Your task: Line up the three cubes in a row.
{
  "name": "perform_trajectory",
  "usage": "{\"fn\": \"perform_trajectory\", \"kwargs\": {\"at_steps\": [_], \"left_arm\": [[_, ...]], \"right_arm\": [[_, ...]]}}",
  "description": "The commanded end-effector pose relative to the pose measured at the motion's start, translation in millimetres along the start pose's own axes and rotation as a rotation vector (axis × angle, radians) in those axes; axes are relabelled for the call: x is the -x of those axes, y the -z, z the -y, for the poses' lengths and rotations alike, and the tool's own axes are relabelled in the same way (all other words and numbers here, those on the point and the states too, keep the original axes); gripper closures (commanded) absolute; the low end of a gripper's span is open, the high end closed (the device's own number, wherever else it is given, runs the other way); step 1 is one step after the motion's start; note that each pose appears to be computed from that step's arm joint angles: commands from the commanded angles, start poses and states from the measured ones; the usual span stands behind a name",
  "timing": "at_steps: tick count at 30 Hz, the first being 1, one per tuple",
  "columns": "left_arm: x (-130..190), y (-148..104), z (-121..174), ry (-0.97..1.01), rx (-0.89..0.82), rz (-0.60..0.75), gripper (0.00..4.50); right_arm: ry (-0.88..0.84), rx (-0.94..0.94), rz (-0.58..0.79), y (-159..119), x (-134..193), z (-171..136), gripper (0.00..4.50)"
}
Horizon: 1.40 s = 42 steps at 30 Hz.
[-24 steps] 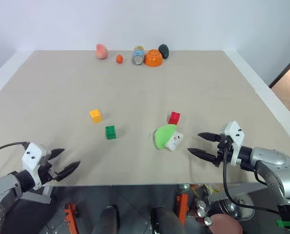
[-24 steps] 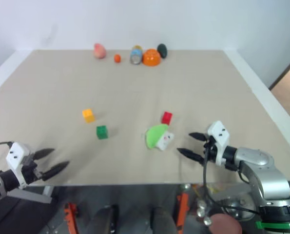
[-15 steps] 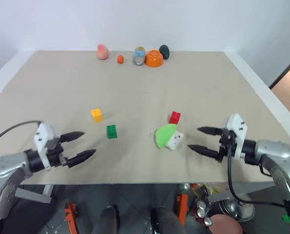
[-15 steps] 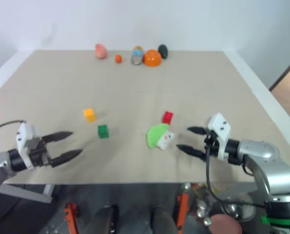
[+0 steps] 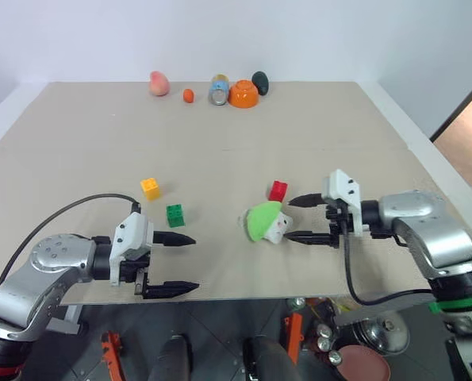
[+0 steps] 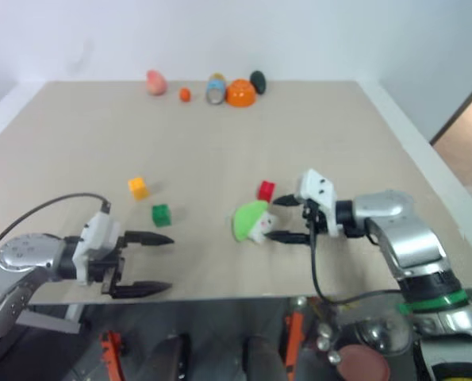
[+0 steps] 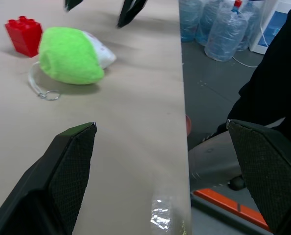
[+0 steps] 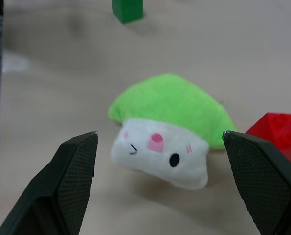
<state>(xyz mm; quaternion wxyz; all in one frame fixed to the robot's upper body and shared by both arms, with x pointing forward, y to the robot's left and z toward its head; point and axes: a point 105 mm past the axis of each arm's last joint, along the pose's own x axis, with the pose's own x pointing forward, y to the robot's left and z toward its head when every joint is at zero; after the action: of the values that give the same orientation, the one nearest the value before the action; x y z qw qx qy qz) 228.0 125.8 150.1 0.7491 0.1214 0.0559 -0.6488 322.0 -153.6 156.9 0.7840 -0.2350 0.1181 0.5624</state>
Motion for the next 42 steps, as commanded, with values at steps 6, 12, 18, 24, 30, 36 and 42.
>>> {"fn": "perform_trajectory", "kwargs": {"at_steps": [6, 12, 18, 24, 30, 36, 42], "left_arm": [[-10, -22, 8, -0.012, -0.057, 0.028, 0.10], [-12, -27, 4, -0.029, -0.063, 0.026, 0.00], [-13, -38, -5, -0.030, -0.086, 0.045, 0.00], [-24, -46, -10, 0.010, -0.116, 0.079, 0.00], [-27, -43, -15, 0.064, -0.122, 0.070, 0.00], [-27, -36, -26, 0.092, -0.116, 0.077, 0.00], [-32, -33, -49, -0.007, -0.065, 0.183, 0.00]], "right_arm": [[-0.098, 0.074, -0.024, 0, -24, -2, 0.29], [-0.159, 0.099, -0.047, 11, -43, -17, 1.44], [-0.162, 0.064, -0.025, 16, -48, -27, 3.48], [-0.149, 0.019, -0.005, 22, -49, -36, 4.49], [-0.007, -0.042, 0.066, 8, -33, -27, 4.49], [0.191, -0.032, 0.195, -29, 44, -22, 4.49], [0.677, -0.044, 0.239, -32, 111, 28, 4.49]]}}
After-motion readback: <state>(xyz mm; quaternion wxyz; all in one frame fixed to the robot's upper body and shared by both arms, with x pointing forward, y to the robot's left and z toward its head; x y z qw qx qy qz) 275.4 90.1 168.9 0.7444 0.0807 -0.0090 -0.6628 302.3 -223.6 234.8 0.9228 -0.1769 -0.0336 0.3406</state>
